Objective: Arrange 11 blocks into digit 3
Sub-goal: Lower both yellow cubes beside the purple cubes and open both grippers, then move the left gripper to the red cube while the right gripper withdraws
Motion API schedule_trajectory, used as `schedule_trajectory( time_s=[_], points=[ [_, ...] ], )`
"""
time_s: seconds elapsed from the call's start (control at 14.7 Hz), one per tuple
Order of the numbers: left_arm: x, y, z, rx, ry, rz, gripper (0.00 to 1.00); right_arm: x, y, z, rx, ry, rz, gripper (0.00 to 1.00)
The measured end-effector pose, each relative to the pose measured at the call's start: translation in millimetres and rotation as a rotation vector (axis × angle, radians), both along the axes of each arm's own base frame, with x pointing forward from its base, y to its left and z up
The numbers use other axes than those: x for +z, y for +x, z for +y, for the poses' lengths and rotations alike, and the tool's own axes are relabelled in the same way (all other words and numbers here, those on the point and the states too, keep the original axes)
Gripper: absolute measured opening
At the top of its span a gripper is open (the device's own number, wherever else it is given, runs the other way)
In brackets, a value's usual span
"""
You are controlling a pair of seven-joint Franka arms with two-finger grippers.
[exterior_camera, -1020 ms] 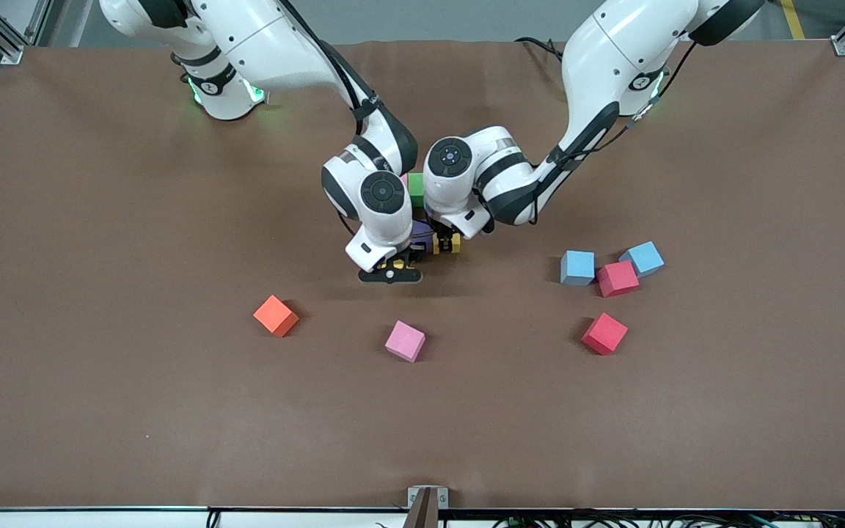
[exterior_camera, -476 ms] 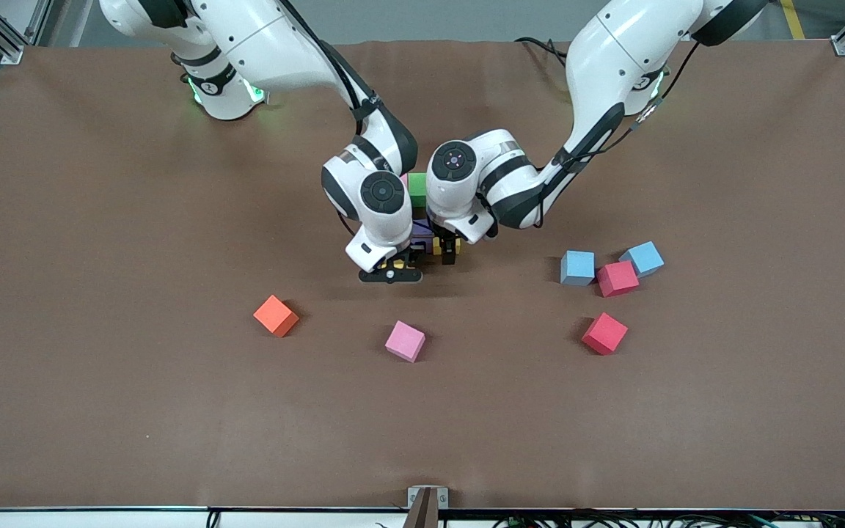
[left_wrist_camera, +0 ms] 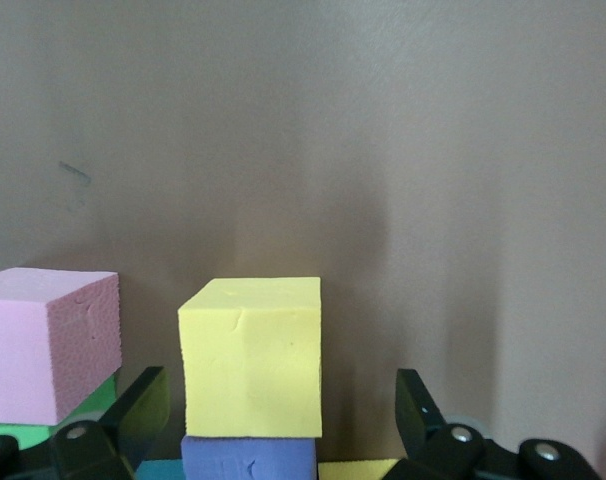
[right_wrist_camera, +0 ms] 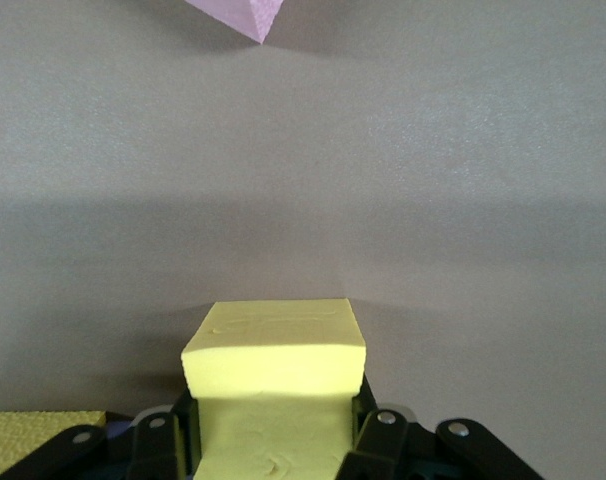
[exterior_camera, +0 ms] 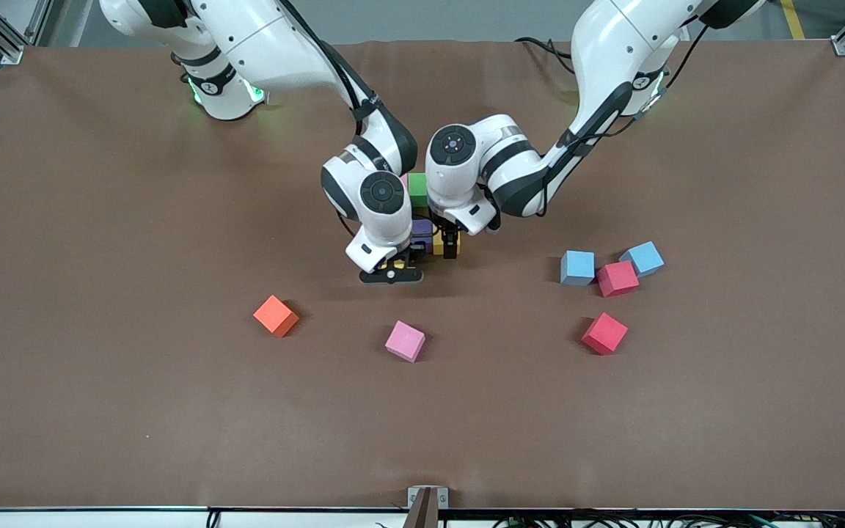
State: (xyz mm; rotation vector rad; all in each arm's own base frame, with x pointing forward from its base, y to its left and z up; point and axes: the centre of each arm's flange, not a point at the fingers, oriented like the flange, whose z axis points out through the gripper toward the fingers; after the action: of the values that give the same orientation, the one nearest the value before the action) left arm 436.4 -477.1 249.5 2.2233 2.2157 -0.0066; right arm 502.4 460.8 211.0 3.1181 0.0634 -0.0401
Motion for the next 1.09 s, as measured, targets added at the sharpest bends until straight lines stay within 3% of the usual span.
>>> schedule_trajectory(
  time_s=[0.34,0.54,0.68,0.88,1.09],
  points=[
    [41,25,32,-0.081,0.002,-0.008,1.00,0,0,0,0.001,0.000,0.000,0.56],
    [57,59,75,-0.161,0.009,-0.007,1.00,0,0,0,0.001,0.000,0.001,0.56],
    [63,86,111,-0.195,0.010,-0.016,1.00,-2,-1,-1,0.002,-0.004,0.005,0.69],
    [71,126,166,-0.210,0.008,-0.034,1.00,-4,-3,-2,0.002,-0.008,0.009,0.98],
    [76,160,219,-0.248,0.028,-0.060,1.00,-4,-3,-2,0.002,-0.008,0.010,1.00]
  ],
)
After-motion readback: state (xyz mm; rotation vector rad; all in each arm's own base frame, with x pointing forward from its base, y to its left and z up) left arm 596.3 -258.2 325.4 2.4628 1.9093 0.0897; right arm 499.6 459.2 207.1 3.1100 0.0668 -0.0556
